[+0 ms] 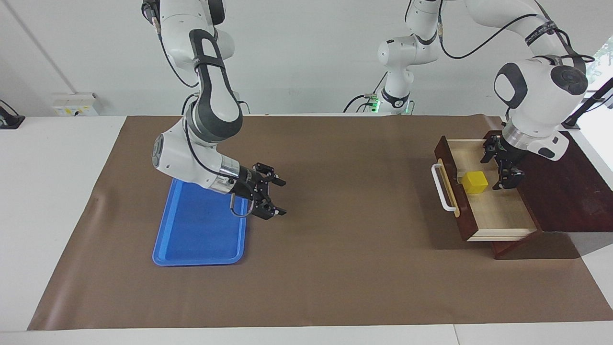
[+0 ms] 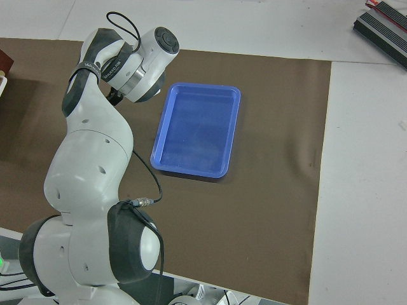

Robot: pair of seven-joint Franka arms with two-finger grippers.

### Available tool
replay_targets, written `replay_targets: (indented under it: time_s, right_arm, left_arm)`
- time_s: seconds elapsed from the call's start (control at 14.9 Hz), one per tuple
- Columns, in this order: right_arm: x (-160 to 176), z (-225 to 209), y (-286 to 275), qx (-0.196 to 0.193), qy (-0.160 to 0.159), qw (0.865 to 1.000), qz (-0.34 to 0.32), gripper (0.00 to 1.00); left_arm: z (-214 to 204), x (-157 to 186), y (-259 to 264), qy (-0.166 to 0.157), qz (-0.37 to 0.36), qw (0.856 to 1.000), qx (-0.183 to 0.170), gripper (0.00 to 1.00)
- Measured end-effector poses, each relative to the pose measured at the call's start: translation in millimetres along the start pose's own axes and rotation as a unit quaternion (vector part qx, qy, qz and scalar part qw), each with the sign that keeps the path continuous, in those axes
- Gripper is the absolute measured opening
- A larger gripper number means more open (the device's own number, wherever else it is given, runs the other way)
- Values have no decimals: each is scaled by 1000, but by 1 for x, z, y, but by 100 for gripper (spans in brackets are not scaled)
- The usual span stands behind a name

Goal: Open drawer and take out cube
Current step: 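Grasp the yellow cube inside the drawer with the left gripper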

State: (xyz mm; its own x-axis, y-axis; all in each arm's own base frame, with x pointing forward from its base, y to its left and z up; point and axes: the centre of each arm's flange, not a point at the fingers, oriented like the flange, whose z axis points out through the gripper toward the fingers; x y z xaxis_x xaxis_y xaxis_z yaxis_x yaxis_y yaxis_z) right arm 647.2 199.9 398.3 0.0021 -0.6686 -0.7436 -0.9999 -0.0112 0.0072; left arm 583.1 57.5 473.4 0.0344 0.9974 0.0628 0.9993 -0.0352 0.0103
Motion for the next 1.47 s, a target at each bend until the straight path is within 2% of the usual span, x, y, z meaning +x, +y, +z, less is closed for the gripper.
replay_targets:
  time_s: [0.34, 0.67, 1.27, 1.47]
  right_arm:
    - [0, 0, 0, 0, 0, 1000, -9, 97]
    - [-1, 2, 1, -1, 0, 1000, -20, 97]
    - [0, 2, 1, -2, 0, 1000, -22, 97]
    - [1, 3, 1, -2, 1, 1000, -22, 97]
  left_arm:
    - [13, -5, -7, -1, -49, 998, -28, 100]
    - [14, -13, -3, -4, -67, 997, -48, 100]
    - [34, -27, -10, -5, -58, 998, -28, 100]
    - [34, -28, -10, -6, -59, 998, -29, 65]
